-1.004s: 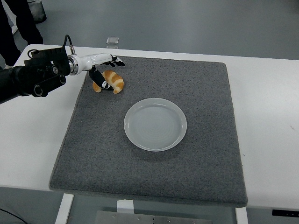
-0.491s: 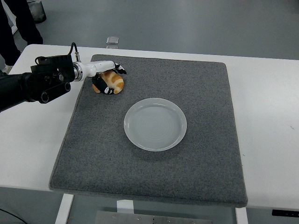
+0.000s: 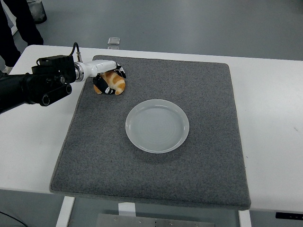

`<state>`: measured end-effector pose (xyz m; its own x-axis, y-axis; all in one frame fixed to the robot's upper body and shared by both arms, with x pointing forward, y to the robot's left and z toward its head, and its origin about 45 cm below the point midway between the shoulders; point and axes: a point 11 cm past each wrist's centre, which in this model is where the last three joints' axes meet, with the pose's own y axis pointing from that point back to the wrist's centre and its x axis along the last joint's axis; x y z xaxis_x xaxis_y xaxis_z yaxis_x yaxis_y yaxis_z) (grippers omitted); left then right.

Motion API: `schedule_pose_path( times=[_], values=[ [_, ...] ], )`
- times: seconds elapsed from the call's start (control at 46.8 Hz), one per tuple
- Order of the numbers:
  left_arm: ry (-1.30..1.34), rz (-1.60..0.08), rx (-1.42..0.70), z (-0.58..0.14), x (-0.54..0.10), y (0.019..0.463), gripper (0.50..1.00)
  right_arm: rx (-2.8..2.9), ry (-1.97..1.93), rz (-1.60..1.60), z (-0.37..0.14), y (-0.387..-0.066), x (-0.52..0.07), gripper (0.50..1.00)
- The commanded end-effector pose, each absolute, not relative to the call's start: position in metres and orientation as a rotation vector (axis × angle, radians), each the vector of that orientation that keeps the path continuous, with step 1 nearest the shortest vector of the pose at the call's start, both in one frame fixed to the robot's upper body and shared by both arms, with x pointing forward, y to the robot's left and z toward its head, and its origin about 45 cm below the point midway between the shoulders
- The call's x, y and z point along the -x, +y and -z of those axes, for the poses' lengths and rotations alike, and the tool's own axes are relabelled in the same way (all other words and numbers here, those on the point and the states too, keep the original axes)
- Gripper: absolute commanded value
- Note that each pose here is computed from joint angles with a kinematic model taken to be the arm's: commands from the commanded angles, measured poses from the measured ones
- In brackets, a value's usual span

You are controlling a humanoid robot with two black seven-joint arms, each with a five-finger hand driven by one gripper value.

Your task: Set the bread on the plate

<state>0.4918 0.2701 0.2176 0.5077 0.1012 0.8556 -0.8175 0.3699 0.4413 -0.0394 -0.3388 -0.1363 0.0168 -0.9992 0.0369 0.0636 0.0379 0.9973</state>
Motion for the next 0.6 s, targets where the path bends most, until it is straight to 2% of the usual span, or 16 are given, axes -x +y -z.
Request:
schedule_pose_path(
  times=[0.0, 0.107, 0.128, 0.171, 0.214, 0.577],
  values=[
    [-0.862, -0.699, -1.017, -0.2212, -0.4935, 0.2693, 0.765, -1.141, -1.169, 1.201, 0.1363, -0.3388, 0.0401, 0.952],
    [-0.872, -0.697, -1.019, -0.2222, -0.4939, 0.2691, 0.699, -1.142, -1.168, 1.2, 0.1363, -0.3388, 0.0392, 0.952],
    [-0.873, -0.7, -1.02, -0.2225, -0.494, 0.2699, 0.667, -1.141, -1.167, 1.201, 0.1363, -0.3388, 0.0401, 0.952],
    [-0.877, -0.698, -1.02, -0.2232, -0.4943, 0.2697, 0.566, -1.142, -1.17, 1.201, 0.1363, -0.3388, 0.0392, 0.954],
    [-0.879, -0.696, -1.022, -0.2231, -0.4943, 0.2697, 0.5, -1.141, -1.169, 1.201, 0.1363, -0.3388, 0.0401, 0.952],
    [-0.902, -0.697, -1.001, -0.23, -0.4964, 0.2626, 0.5, -1.141, -1.167, 1.201, 0.1363, -0.3388, 0.0402, 0.954]
  ],
)
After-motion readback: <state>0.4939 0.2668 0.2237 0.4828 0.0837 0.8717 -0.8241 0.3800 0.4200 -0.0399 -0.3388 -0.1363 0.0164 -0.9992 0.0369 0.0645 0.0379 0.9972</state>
